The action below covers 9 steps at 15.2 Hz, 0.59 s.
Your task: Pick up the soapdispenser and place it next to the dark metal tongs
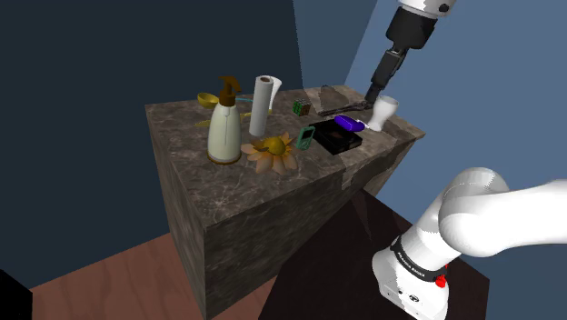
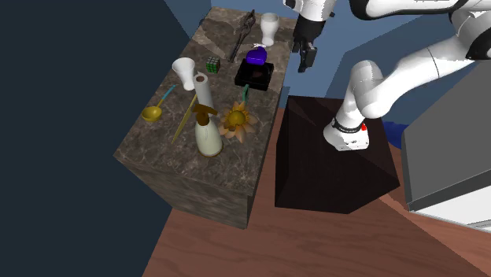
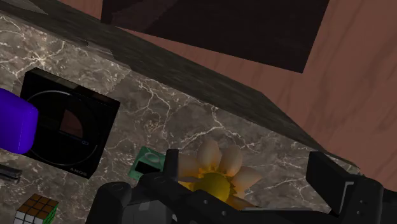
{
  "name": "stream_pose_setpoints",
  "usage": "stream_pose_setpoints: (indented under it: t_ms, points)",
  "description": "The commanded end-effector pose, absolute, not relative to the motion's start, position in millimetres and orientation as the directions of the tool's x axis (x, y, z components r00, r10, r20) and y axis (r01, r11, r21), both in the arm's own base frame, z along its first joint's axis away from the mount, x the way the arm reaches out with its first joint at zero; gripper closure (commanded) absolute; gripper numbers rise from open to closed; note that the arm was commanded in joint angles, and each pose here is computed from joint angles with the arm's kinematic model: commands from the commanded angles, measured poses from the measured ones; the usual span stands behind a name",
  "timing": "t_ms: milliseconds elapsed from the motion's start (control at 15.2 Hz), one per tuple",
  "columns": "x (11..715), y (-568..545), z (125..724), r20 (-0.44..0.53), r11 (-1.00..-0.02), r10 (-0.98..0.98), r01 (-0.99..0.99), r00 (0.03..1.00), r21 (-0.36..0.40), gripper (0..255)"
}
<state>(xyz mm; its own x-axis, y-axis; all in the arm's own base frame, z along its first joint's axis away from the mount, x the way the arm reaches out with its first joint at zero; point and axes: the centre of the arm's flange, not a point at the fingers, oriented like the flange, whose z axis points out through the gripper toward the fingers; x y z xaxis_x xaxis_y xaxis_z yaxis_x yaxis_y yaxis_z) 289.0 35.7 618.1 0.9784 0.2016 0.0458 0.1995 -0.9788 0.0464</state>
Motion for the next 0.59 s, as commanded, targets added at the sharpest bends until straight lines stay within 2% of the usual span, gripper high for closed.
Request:
stream_pose_setpoints:
  t_ms: [0, 528]
  points:
    - [289, 36, 618, 0.046, -0.979, 0.202, 0.2, 0.978, 0.046, 0]
    - [380, 86, 603, 0.053, -0.973, 0.224, 0.22, 0.973, 0.062, 0]
